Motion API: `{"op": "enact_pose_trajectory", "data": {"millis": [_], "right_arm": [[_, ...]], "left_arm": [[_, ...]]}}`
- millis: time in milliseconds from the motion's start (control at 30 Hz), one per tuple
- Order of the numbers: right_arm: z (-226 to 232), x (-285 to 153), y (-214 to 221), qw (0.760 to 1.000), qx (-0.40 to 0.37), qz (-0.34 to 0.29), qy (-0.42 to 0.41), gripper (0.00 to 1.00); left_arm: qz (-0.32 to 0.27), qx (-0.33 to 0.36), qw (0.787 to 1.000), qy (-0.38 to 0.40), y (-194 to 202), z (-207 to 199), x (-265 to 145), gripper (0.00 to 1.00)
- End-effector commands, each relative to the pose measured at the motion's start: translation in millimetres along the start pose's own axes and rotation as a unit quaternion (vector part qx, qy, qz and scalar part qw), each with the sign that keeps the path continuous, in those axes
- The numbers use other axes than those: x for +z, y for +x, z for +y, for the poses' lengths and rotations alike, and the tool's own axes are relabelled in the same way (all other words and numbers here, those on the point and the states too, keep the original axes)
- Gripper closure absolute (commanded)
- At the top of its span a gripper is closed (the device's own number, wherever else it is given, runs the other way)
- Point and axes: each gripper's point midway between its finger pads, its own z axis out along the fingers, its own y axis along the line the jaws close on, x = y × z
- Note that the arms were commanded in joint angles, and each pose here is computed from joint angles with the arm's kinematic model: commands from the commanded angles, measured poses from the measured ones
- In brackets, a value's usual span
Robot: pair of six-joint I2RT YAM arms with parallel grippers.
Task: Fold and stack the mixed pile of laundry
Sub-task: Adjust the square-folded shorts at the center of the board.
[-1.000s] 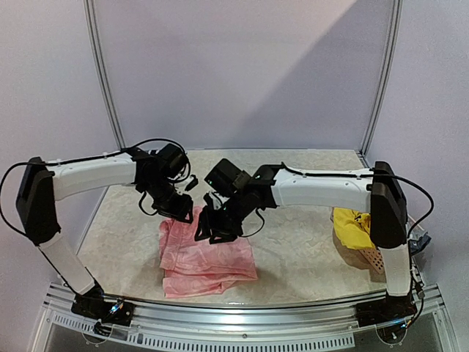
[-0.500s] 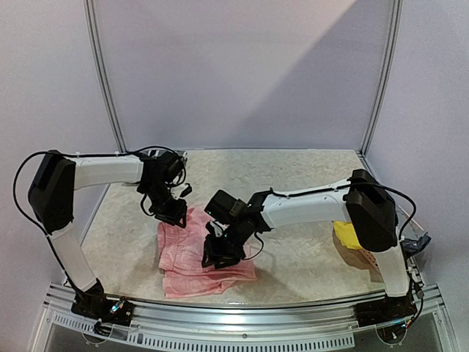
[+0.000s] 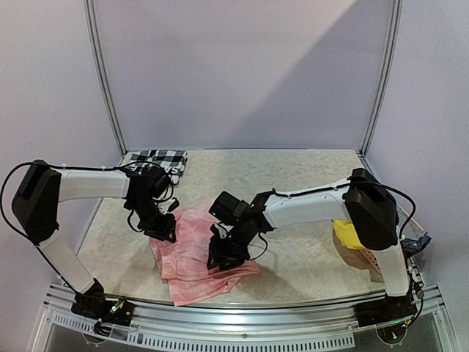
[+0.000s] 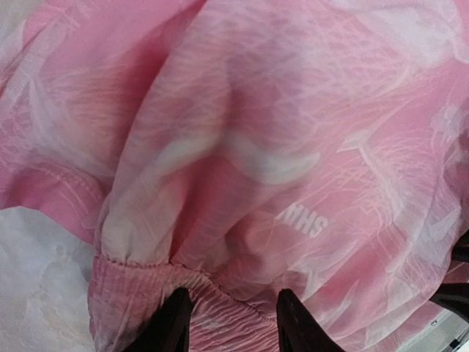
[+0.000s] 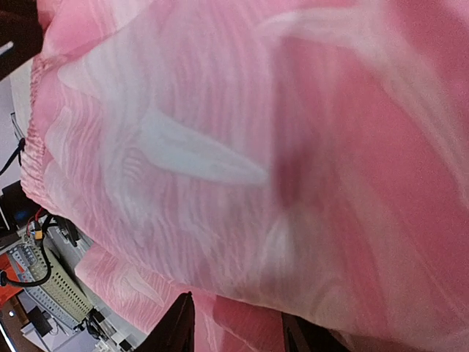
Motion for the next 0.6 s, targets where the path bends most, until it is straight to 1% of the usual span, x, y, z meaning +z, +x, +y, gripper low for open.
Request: {"op": "enact_pose_trajectory", "data": {"millis": [0,100,200,333,500,567], "right_arm": [[-75,-4,6,0.993,0.04,0.019,0.113,0.59],[-87,-16,-1,0.991,0.039,0.02,0.128,0.59],[-98,-29,-11,0.989,0.036,0.018,0.145,0.58],[-114,-46,-27,0.985,0.027,0.018,0.171,0.58],[-118,-58,-53,0.983,0.007,0.012,0.184,0.57],[-114,-62,-63,0.982,-0.016,0.009,0.188,0.57]], "left_arm": [[-0.001,-0.057,0.998,0.003,16,7,-3,0.59],[-0.003,-0.099,0.995,0.009,28,8,-3,0.59],[-0.009,-0.164,0.986,0.03,44,4,-4,0.58],[-0.032,-0.226,0.972,0.061,61,-4,-13,0.58],[-0.051,-0.275,0.953,0.118,80,-24,-20,0.57],[-0.065,-0.284,0.947,0.137,84,-28,-26,0.57]]}}
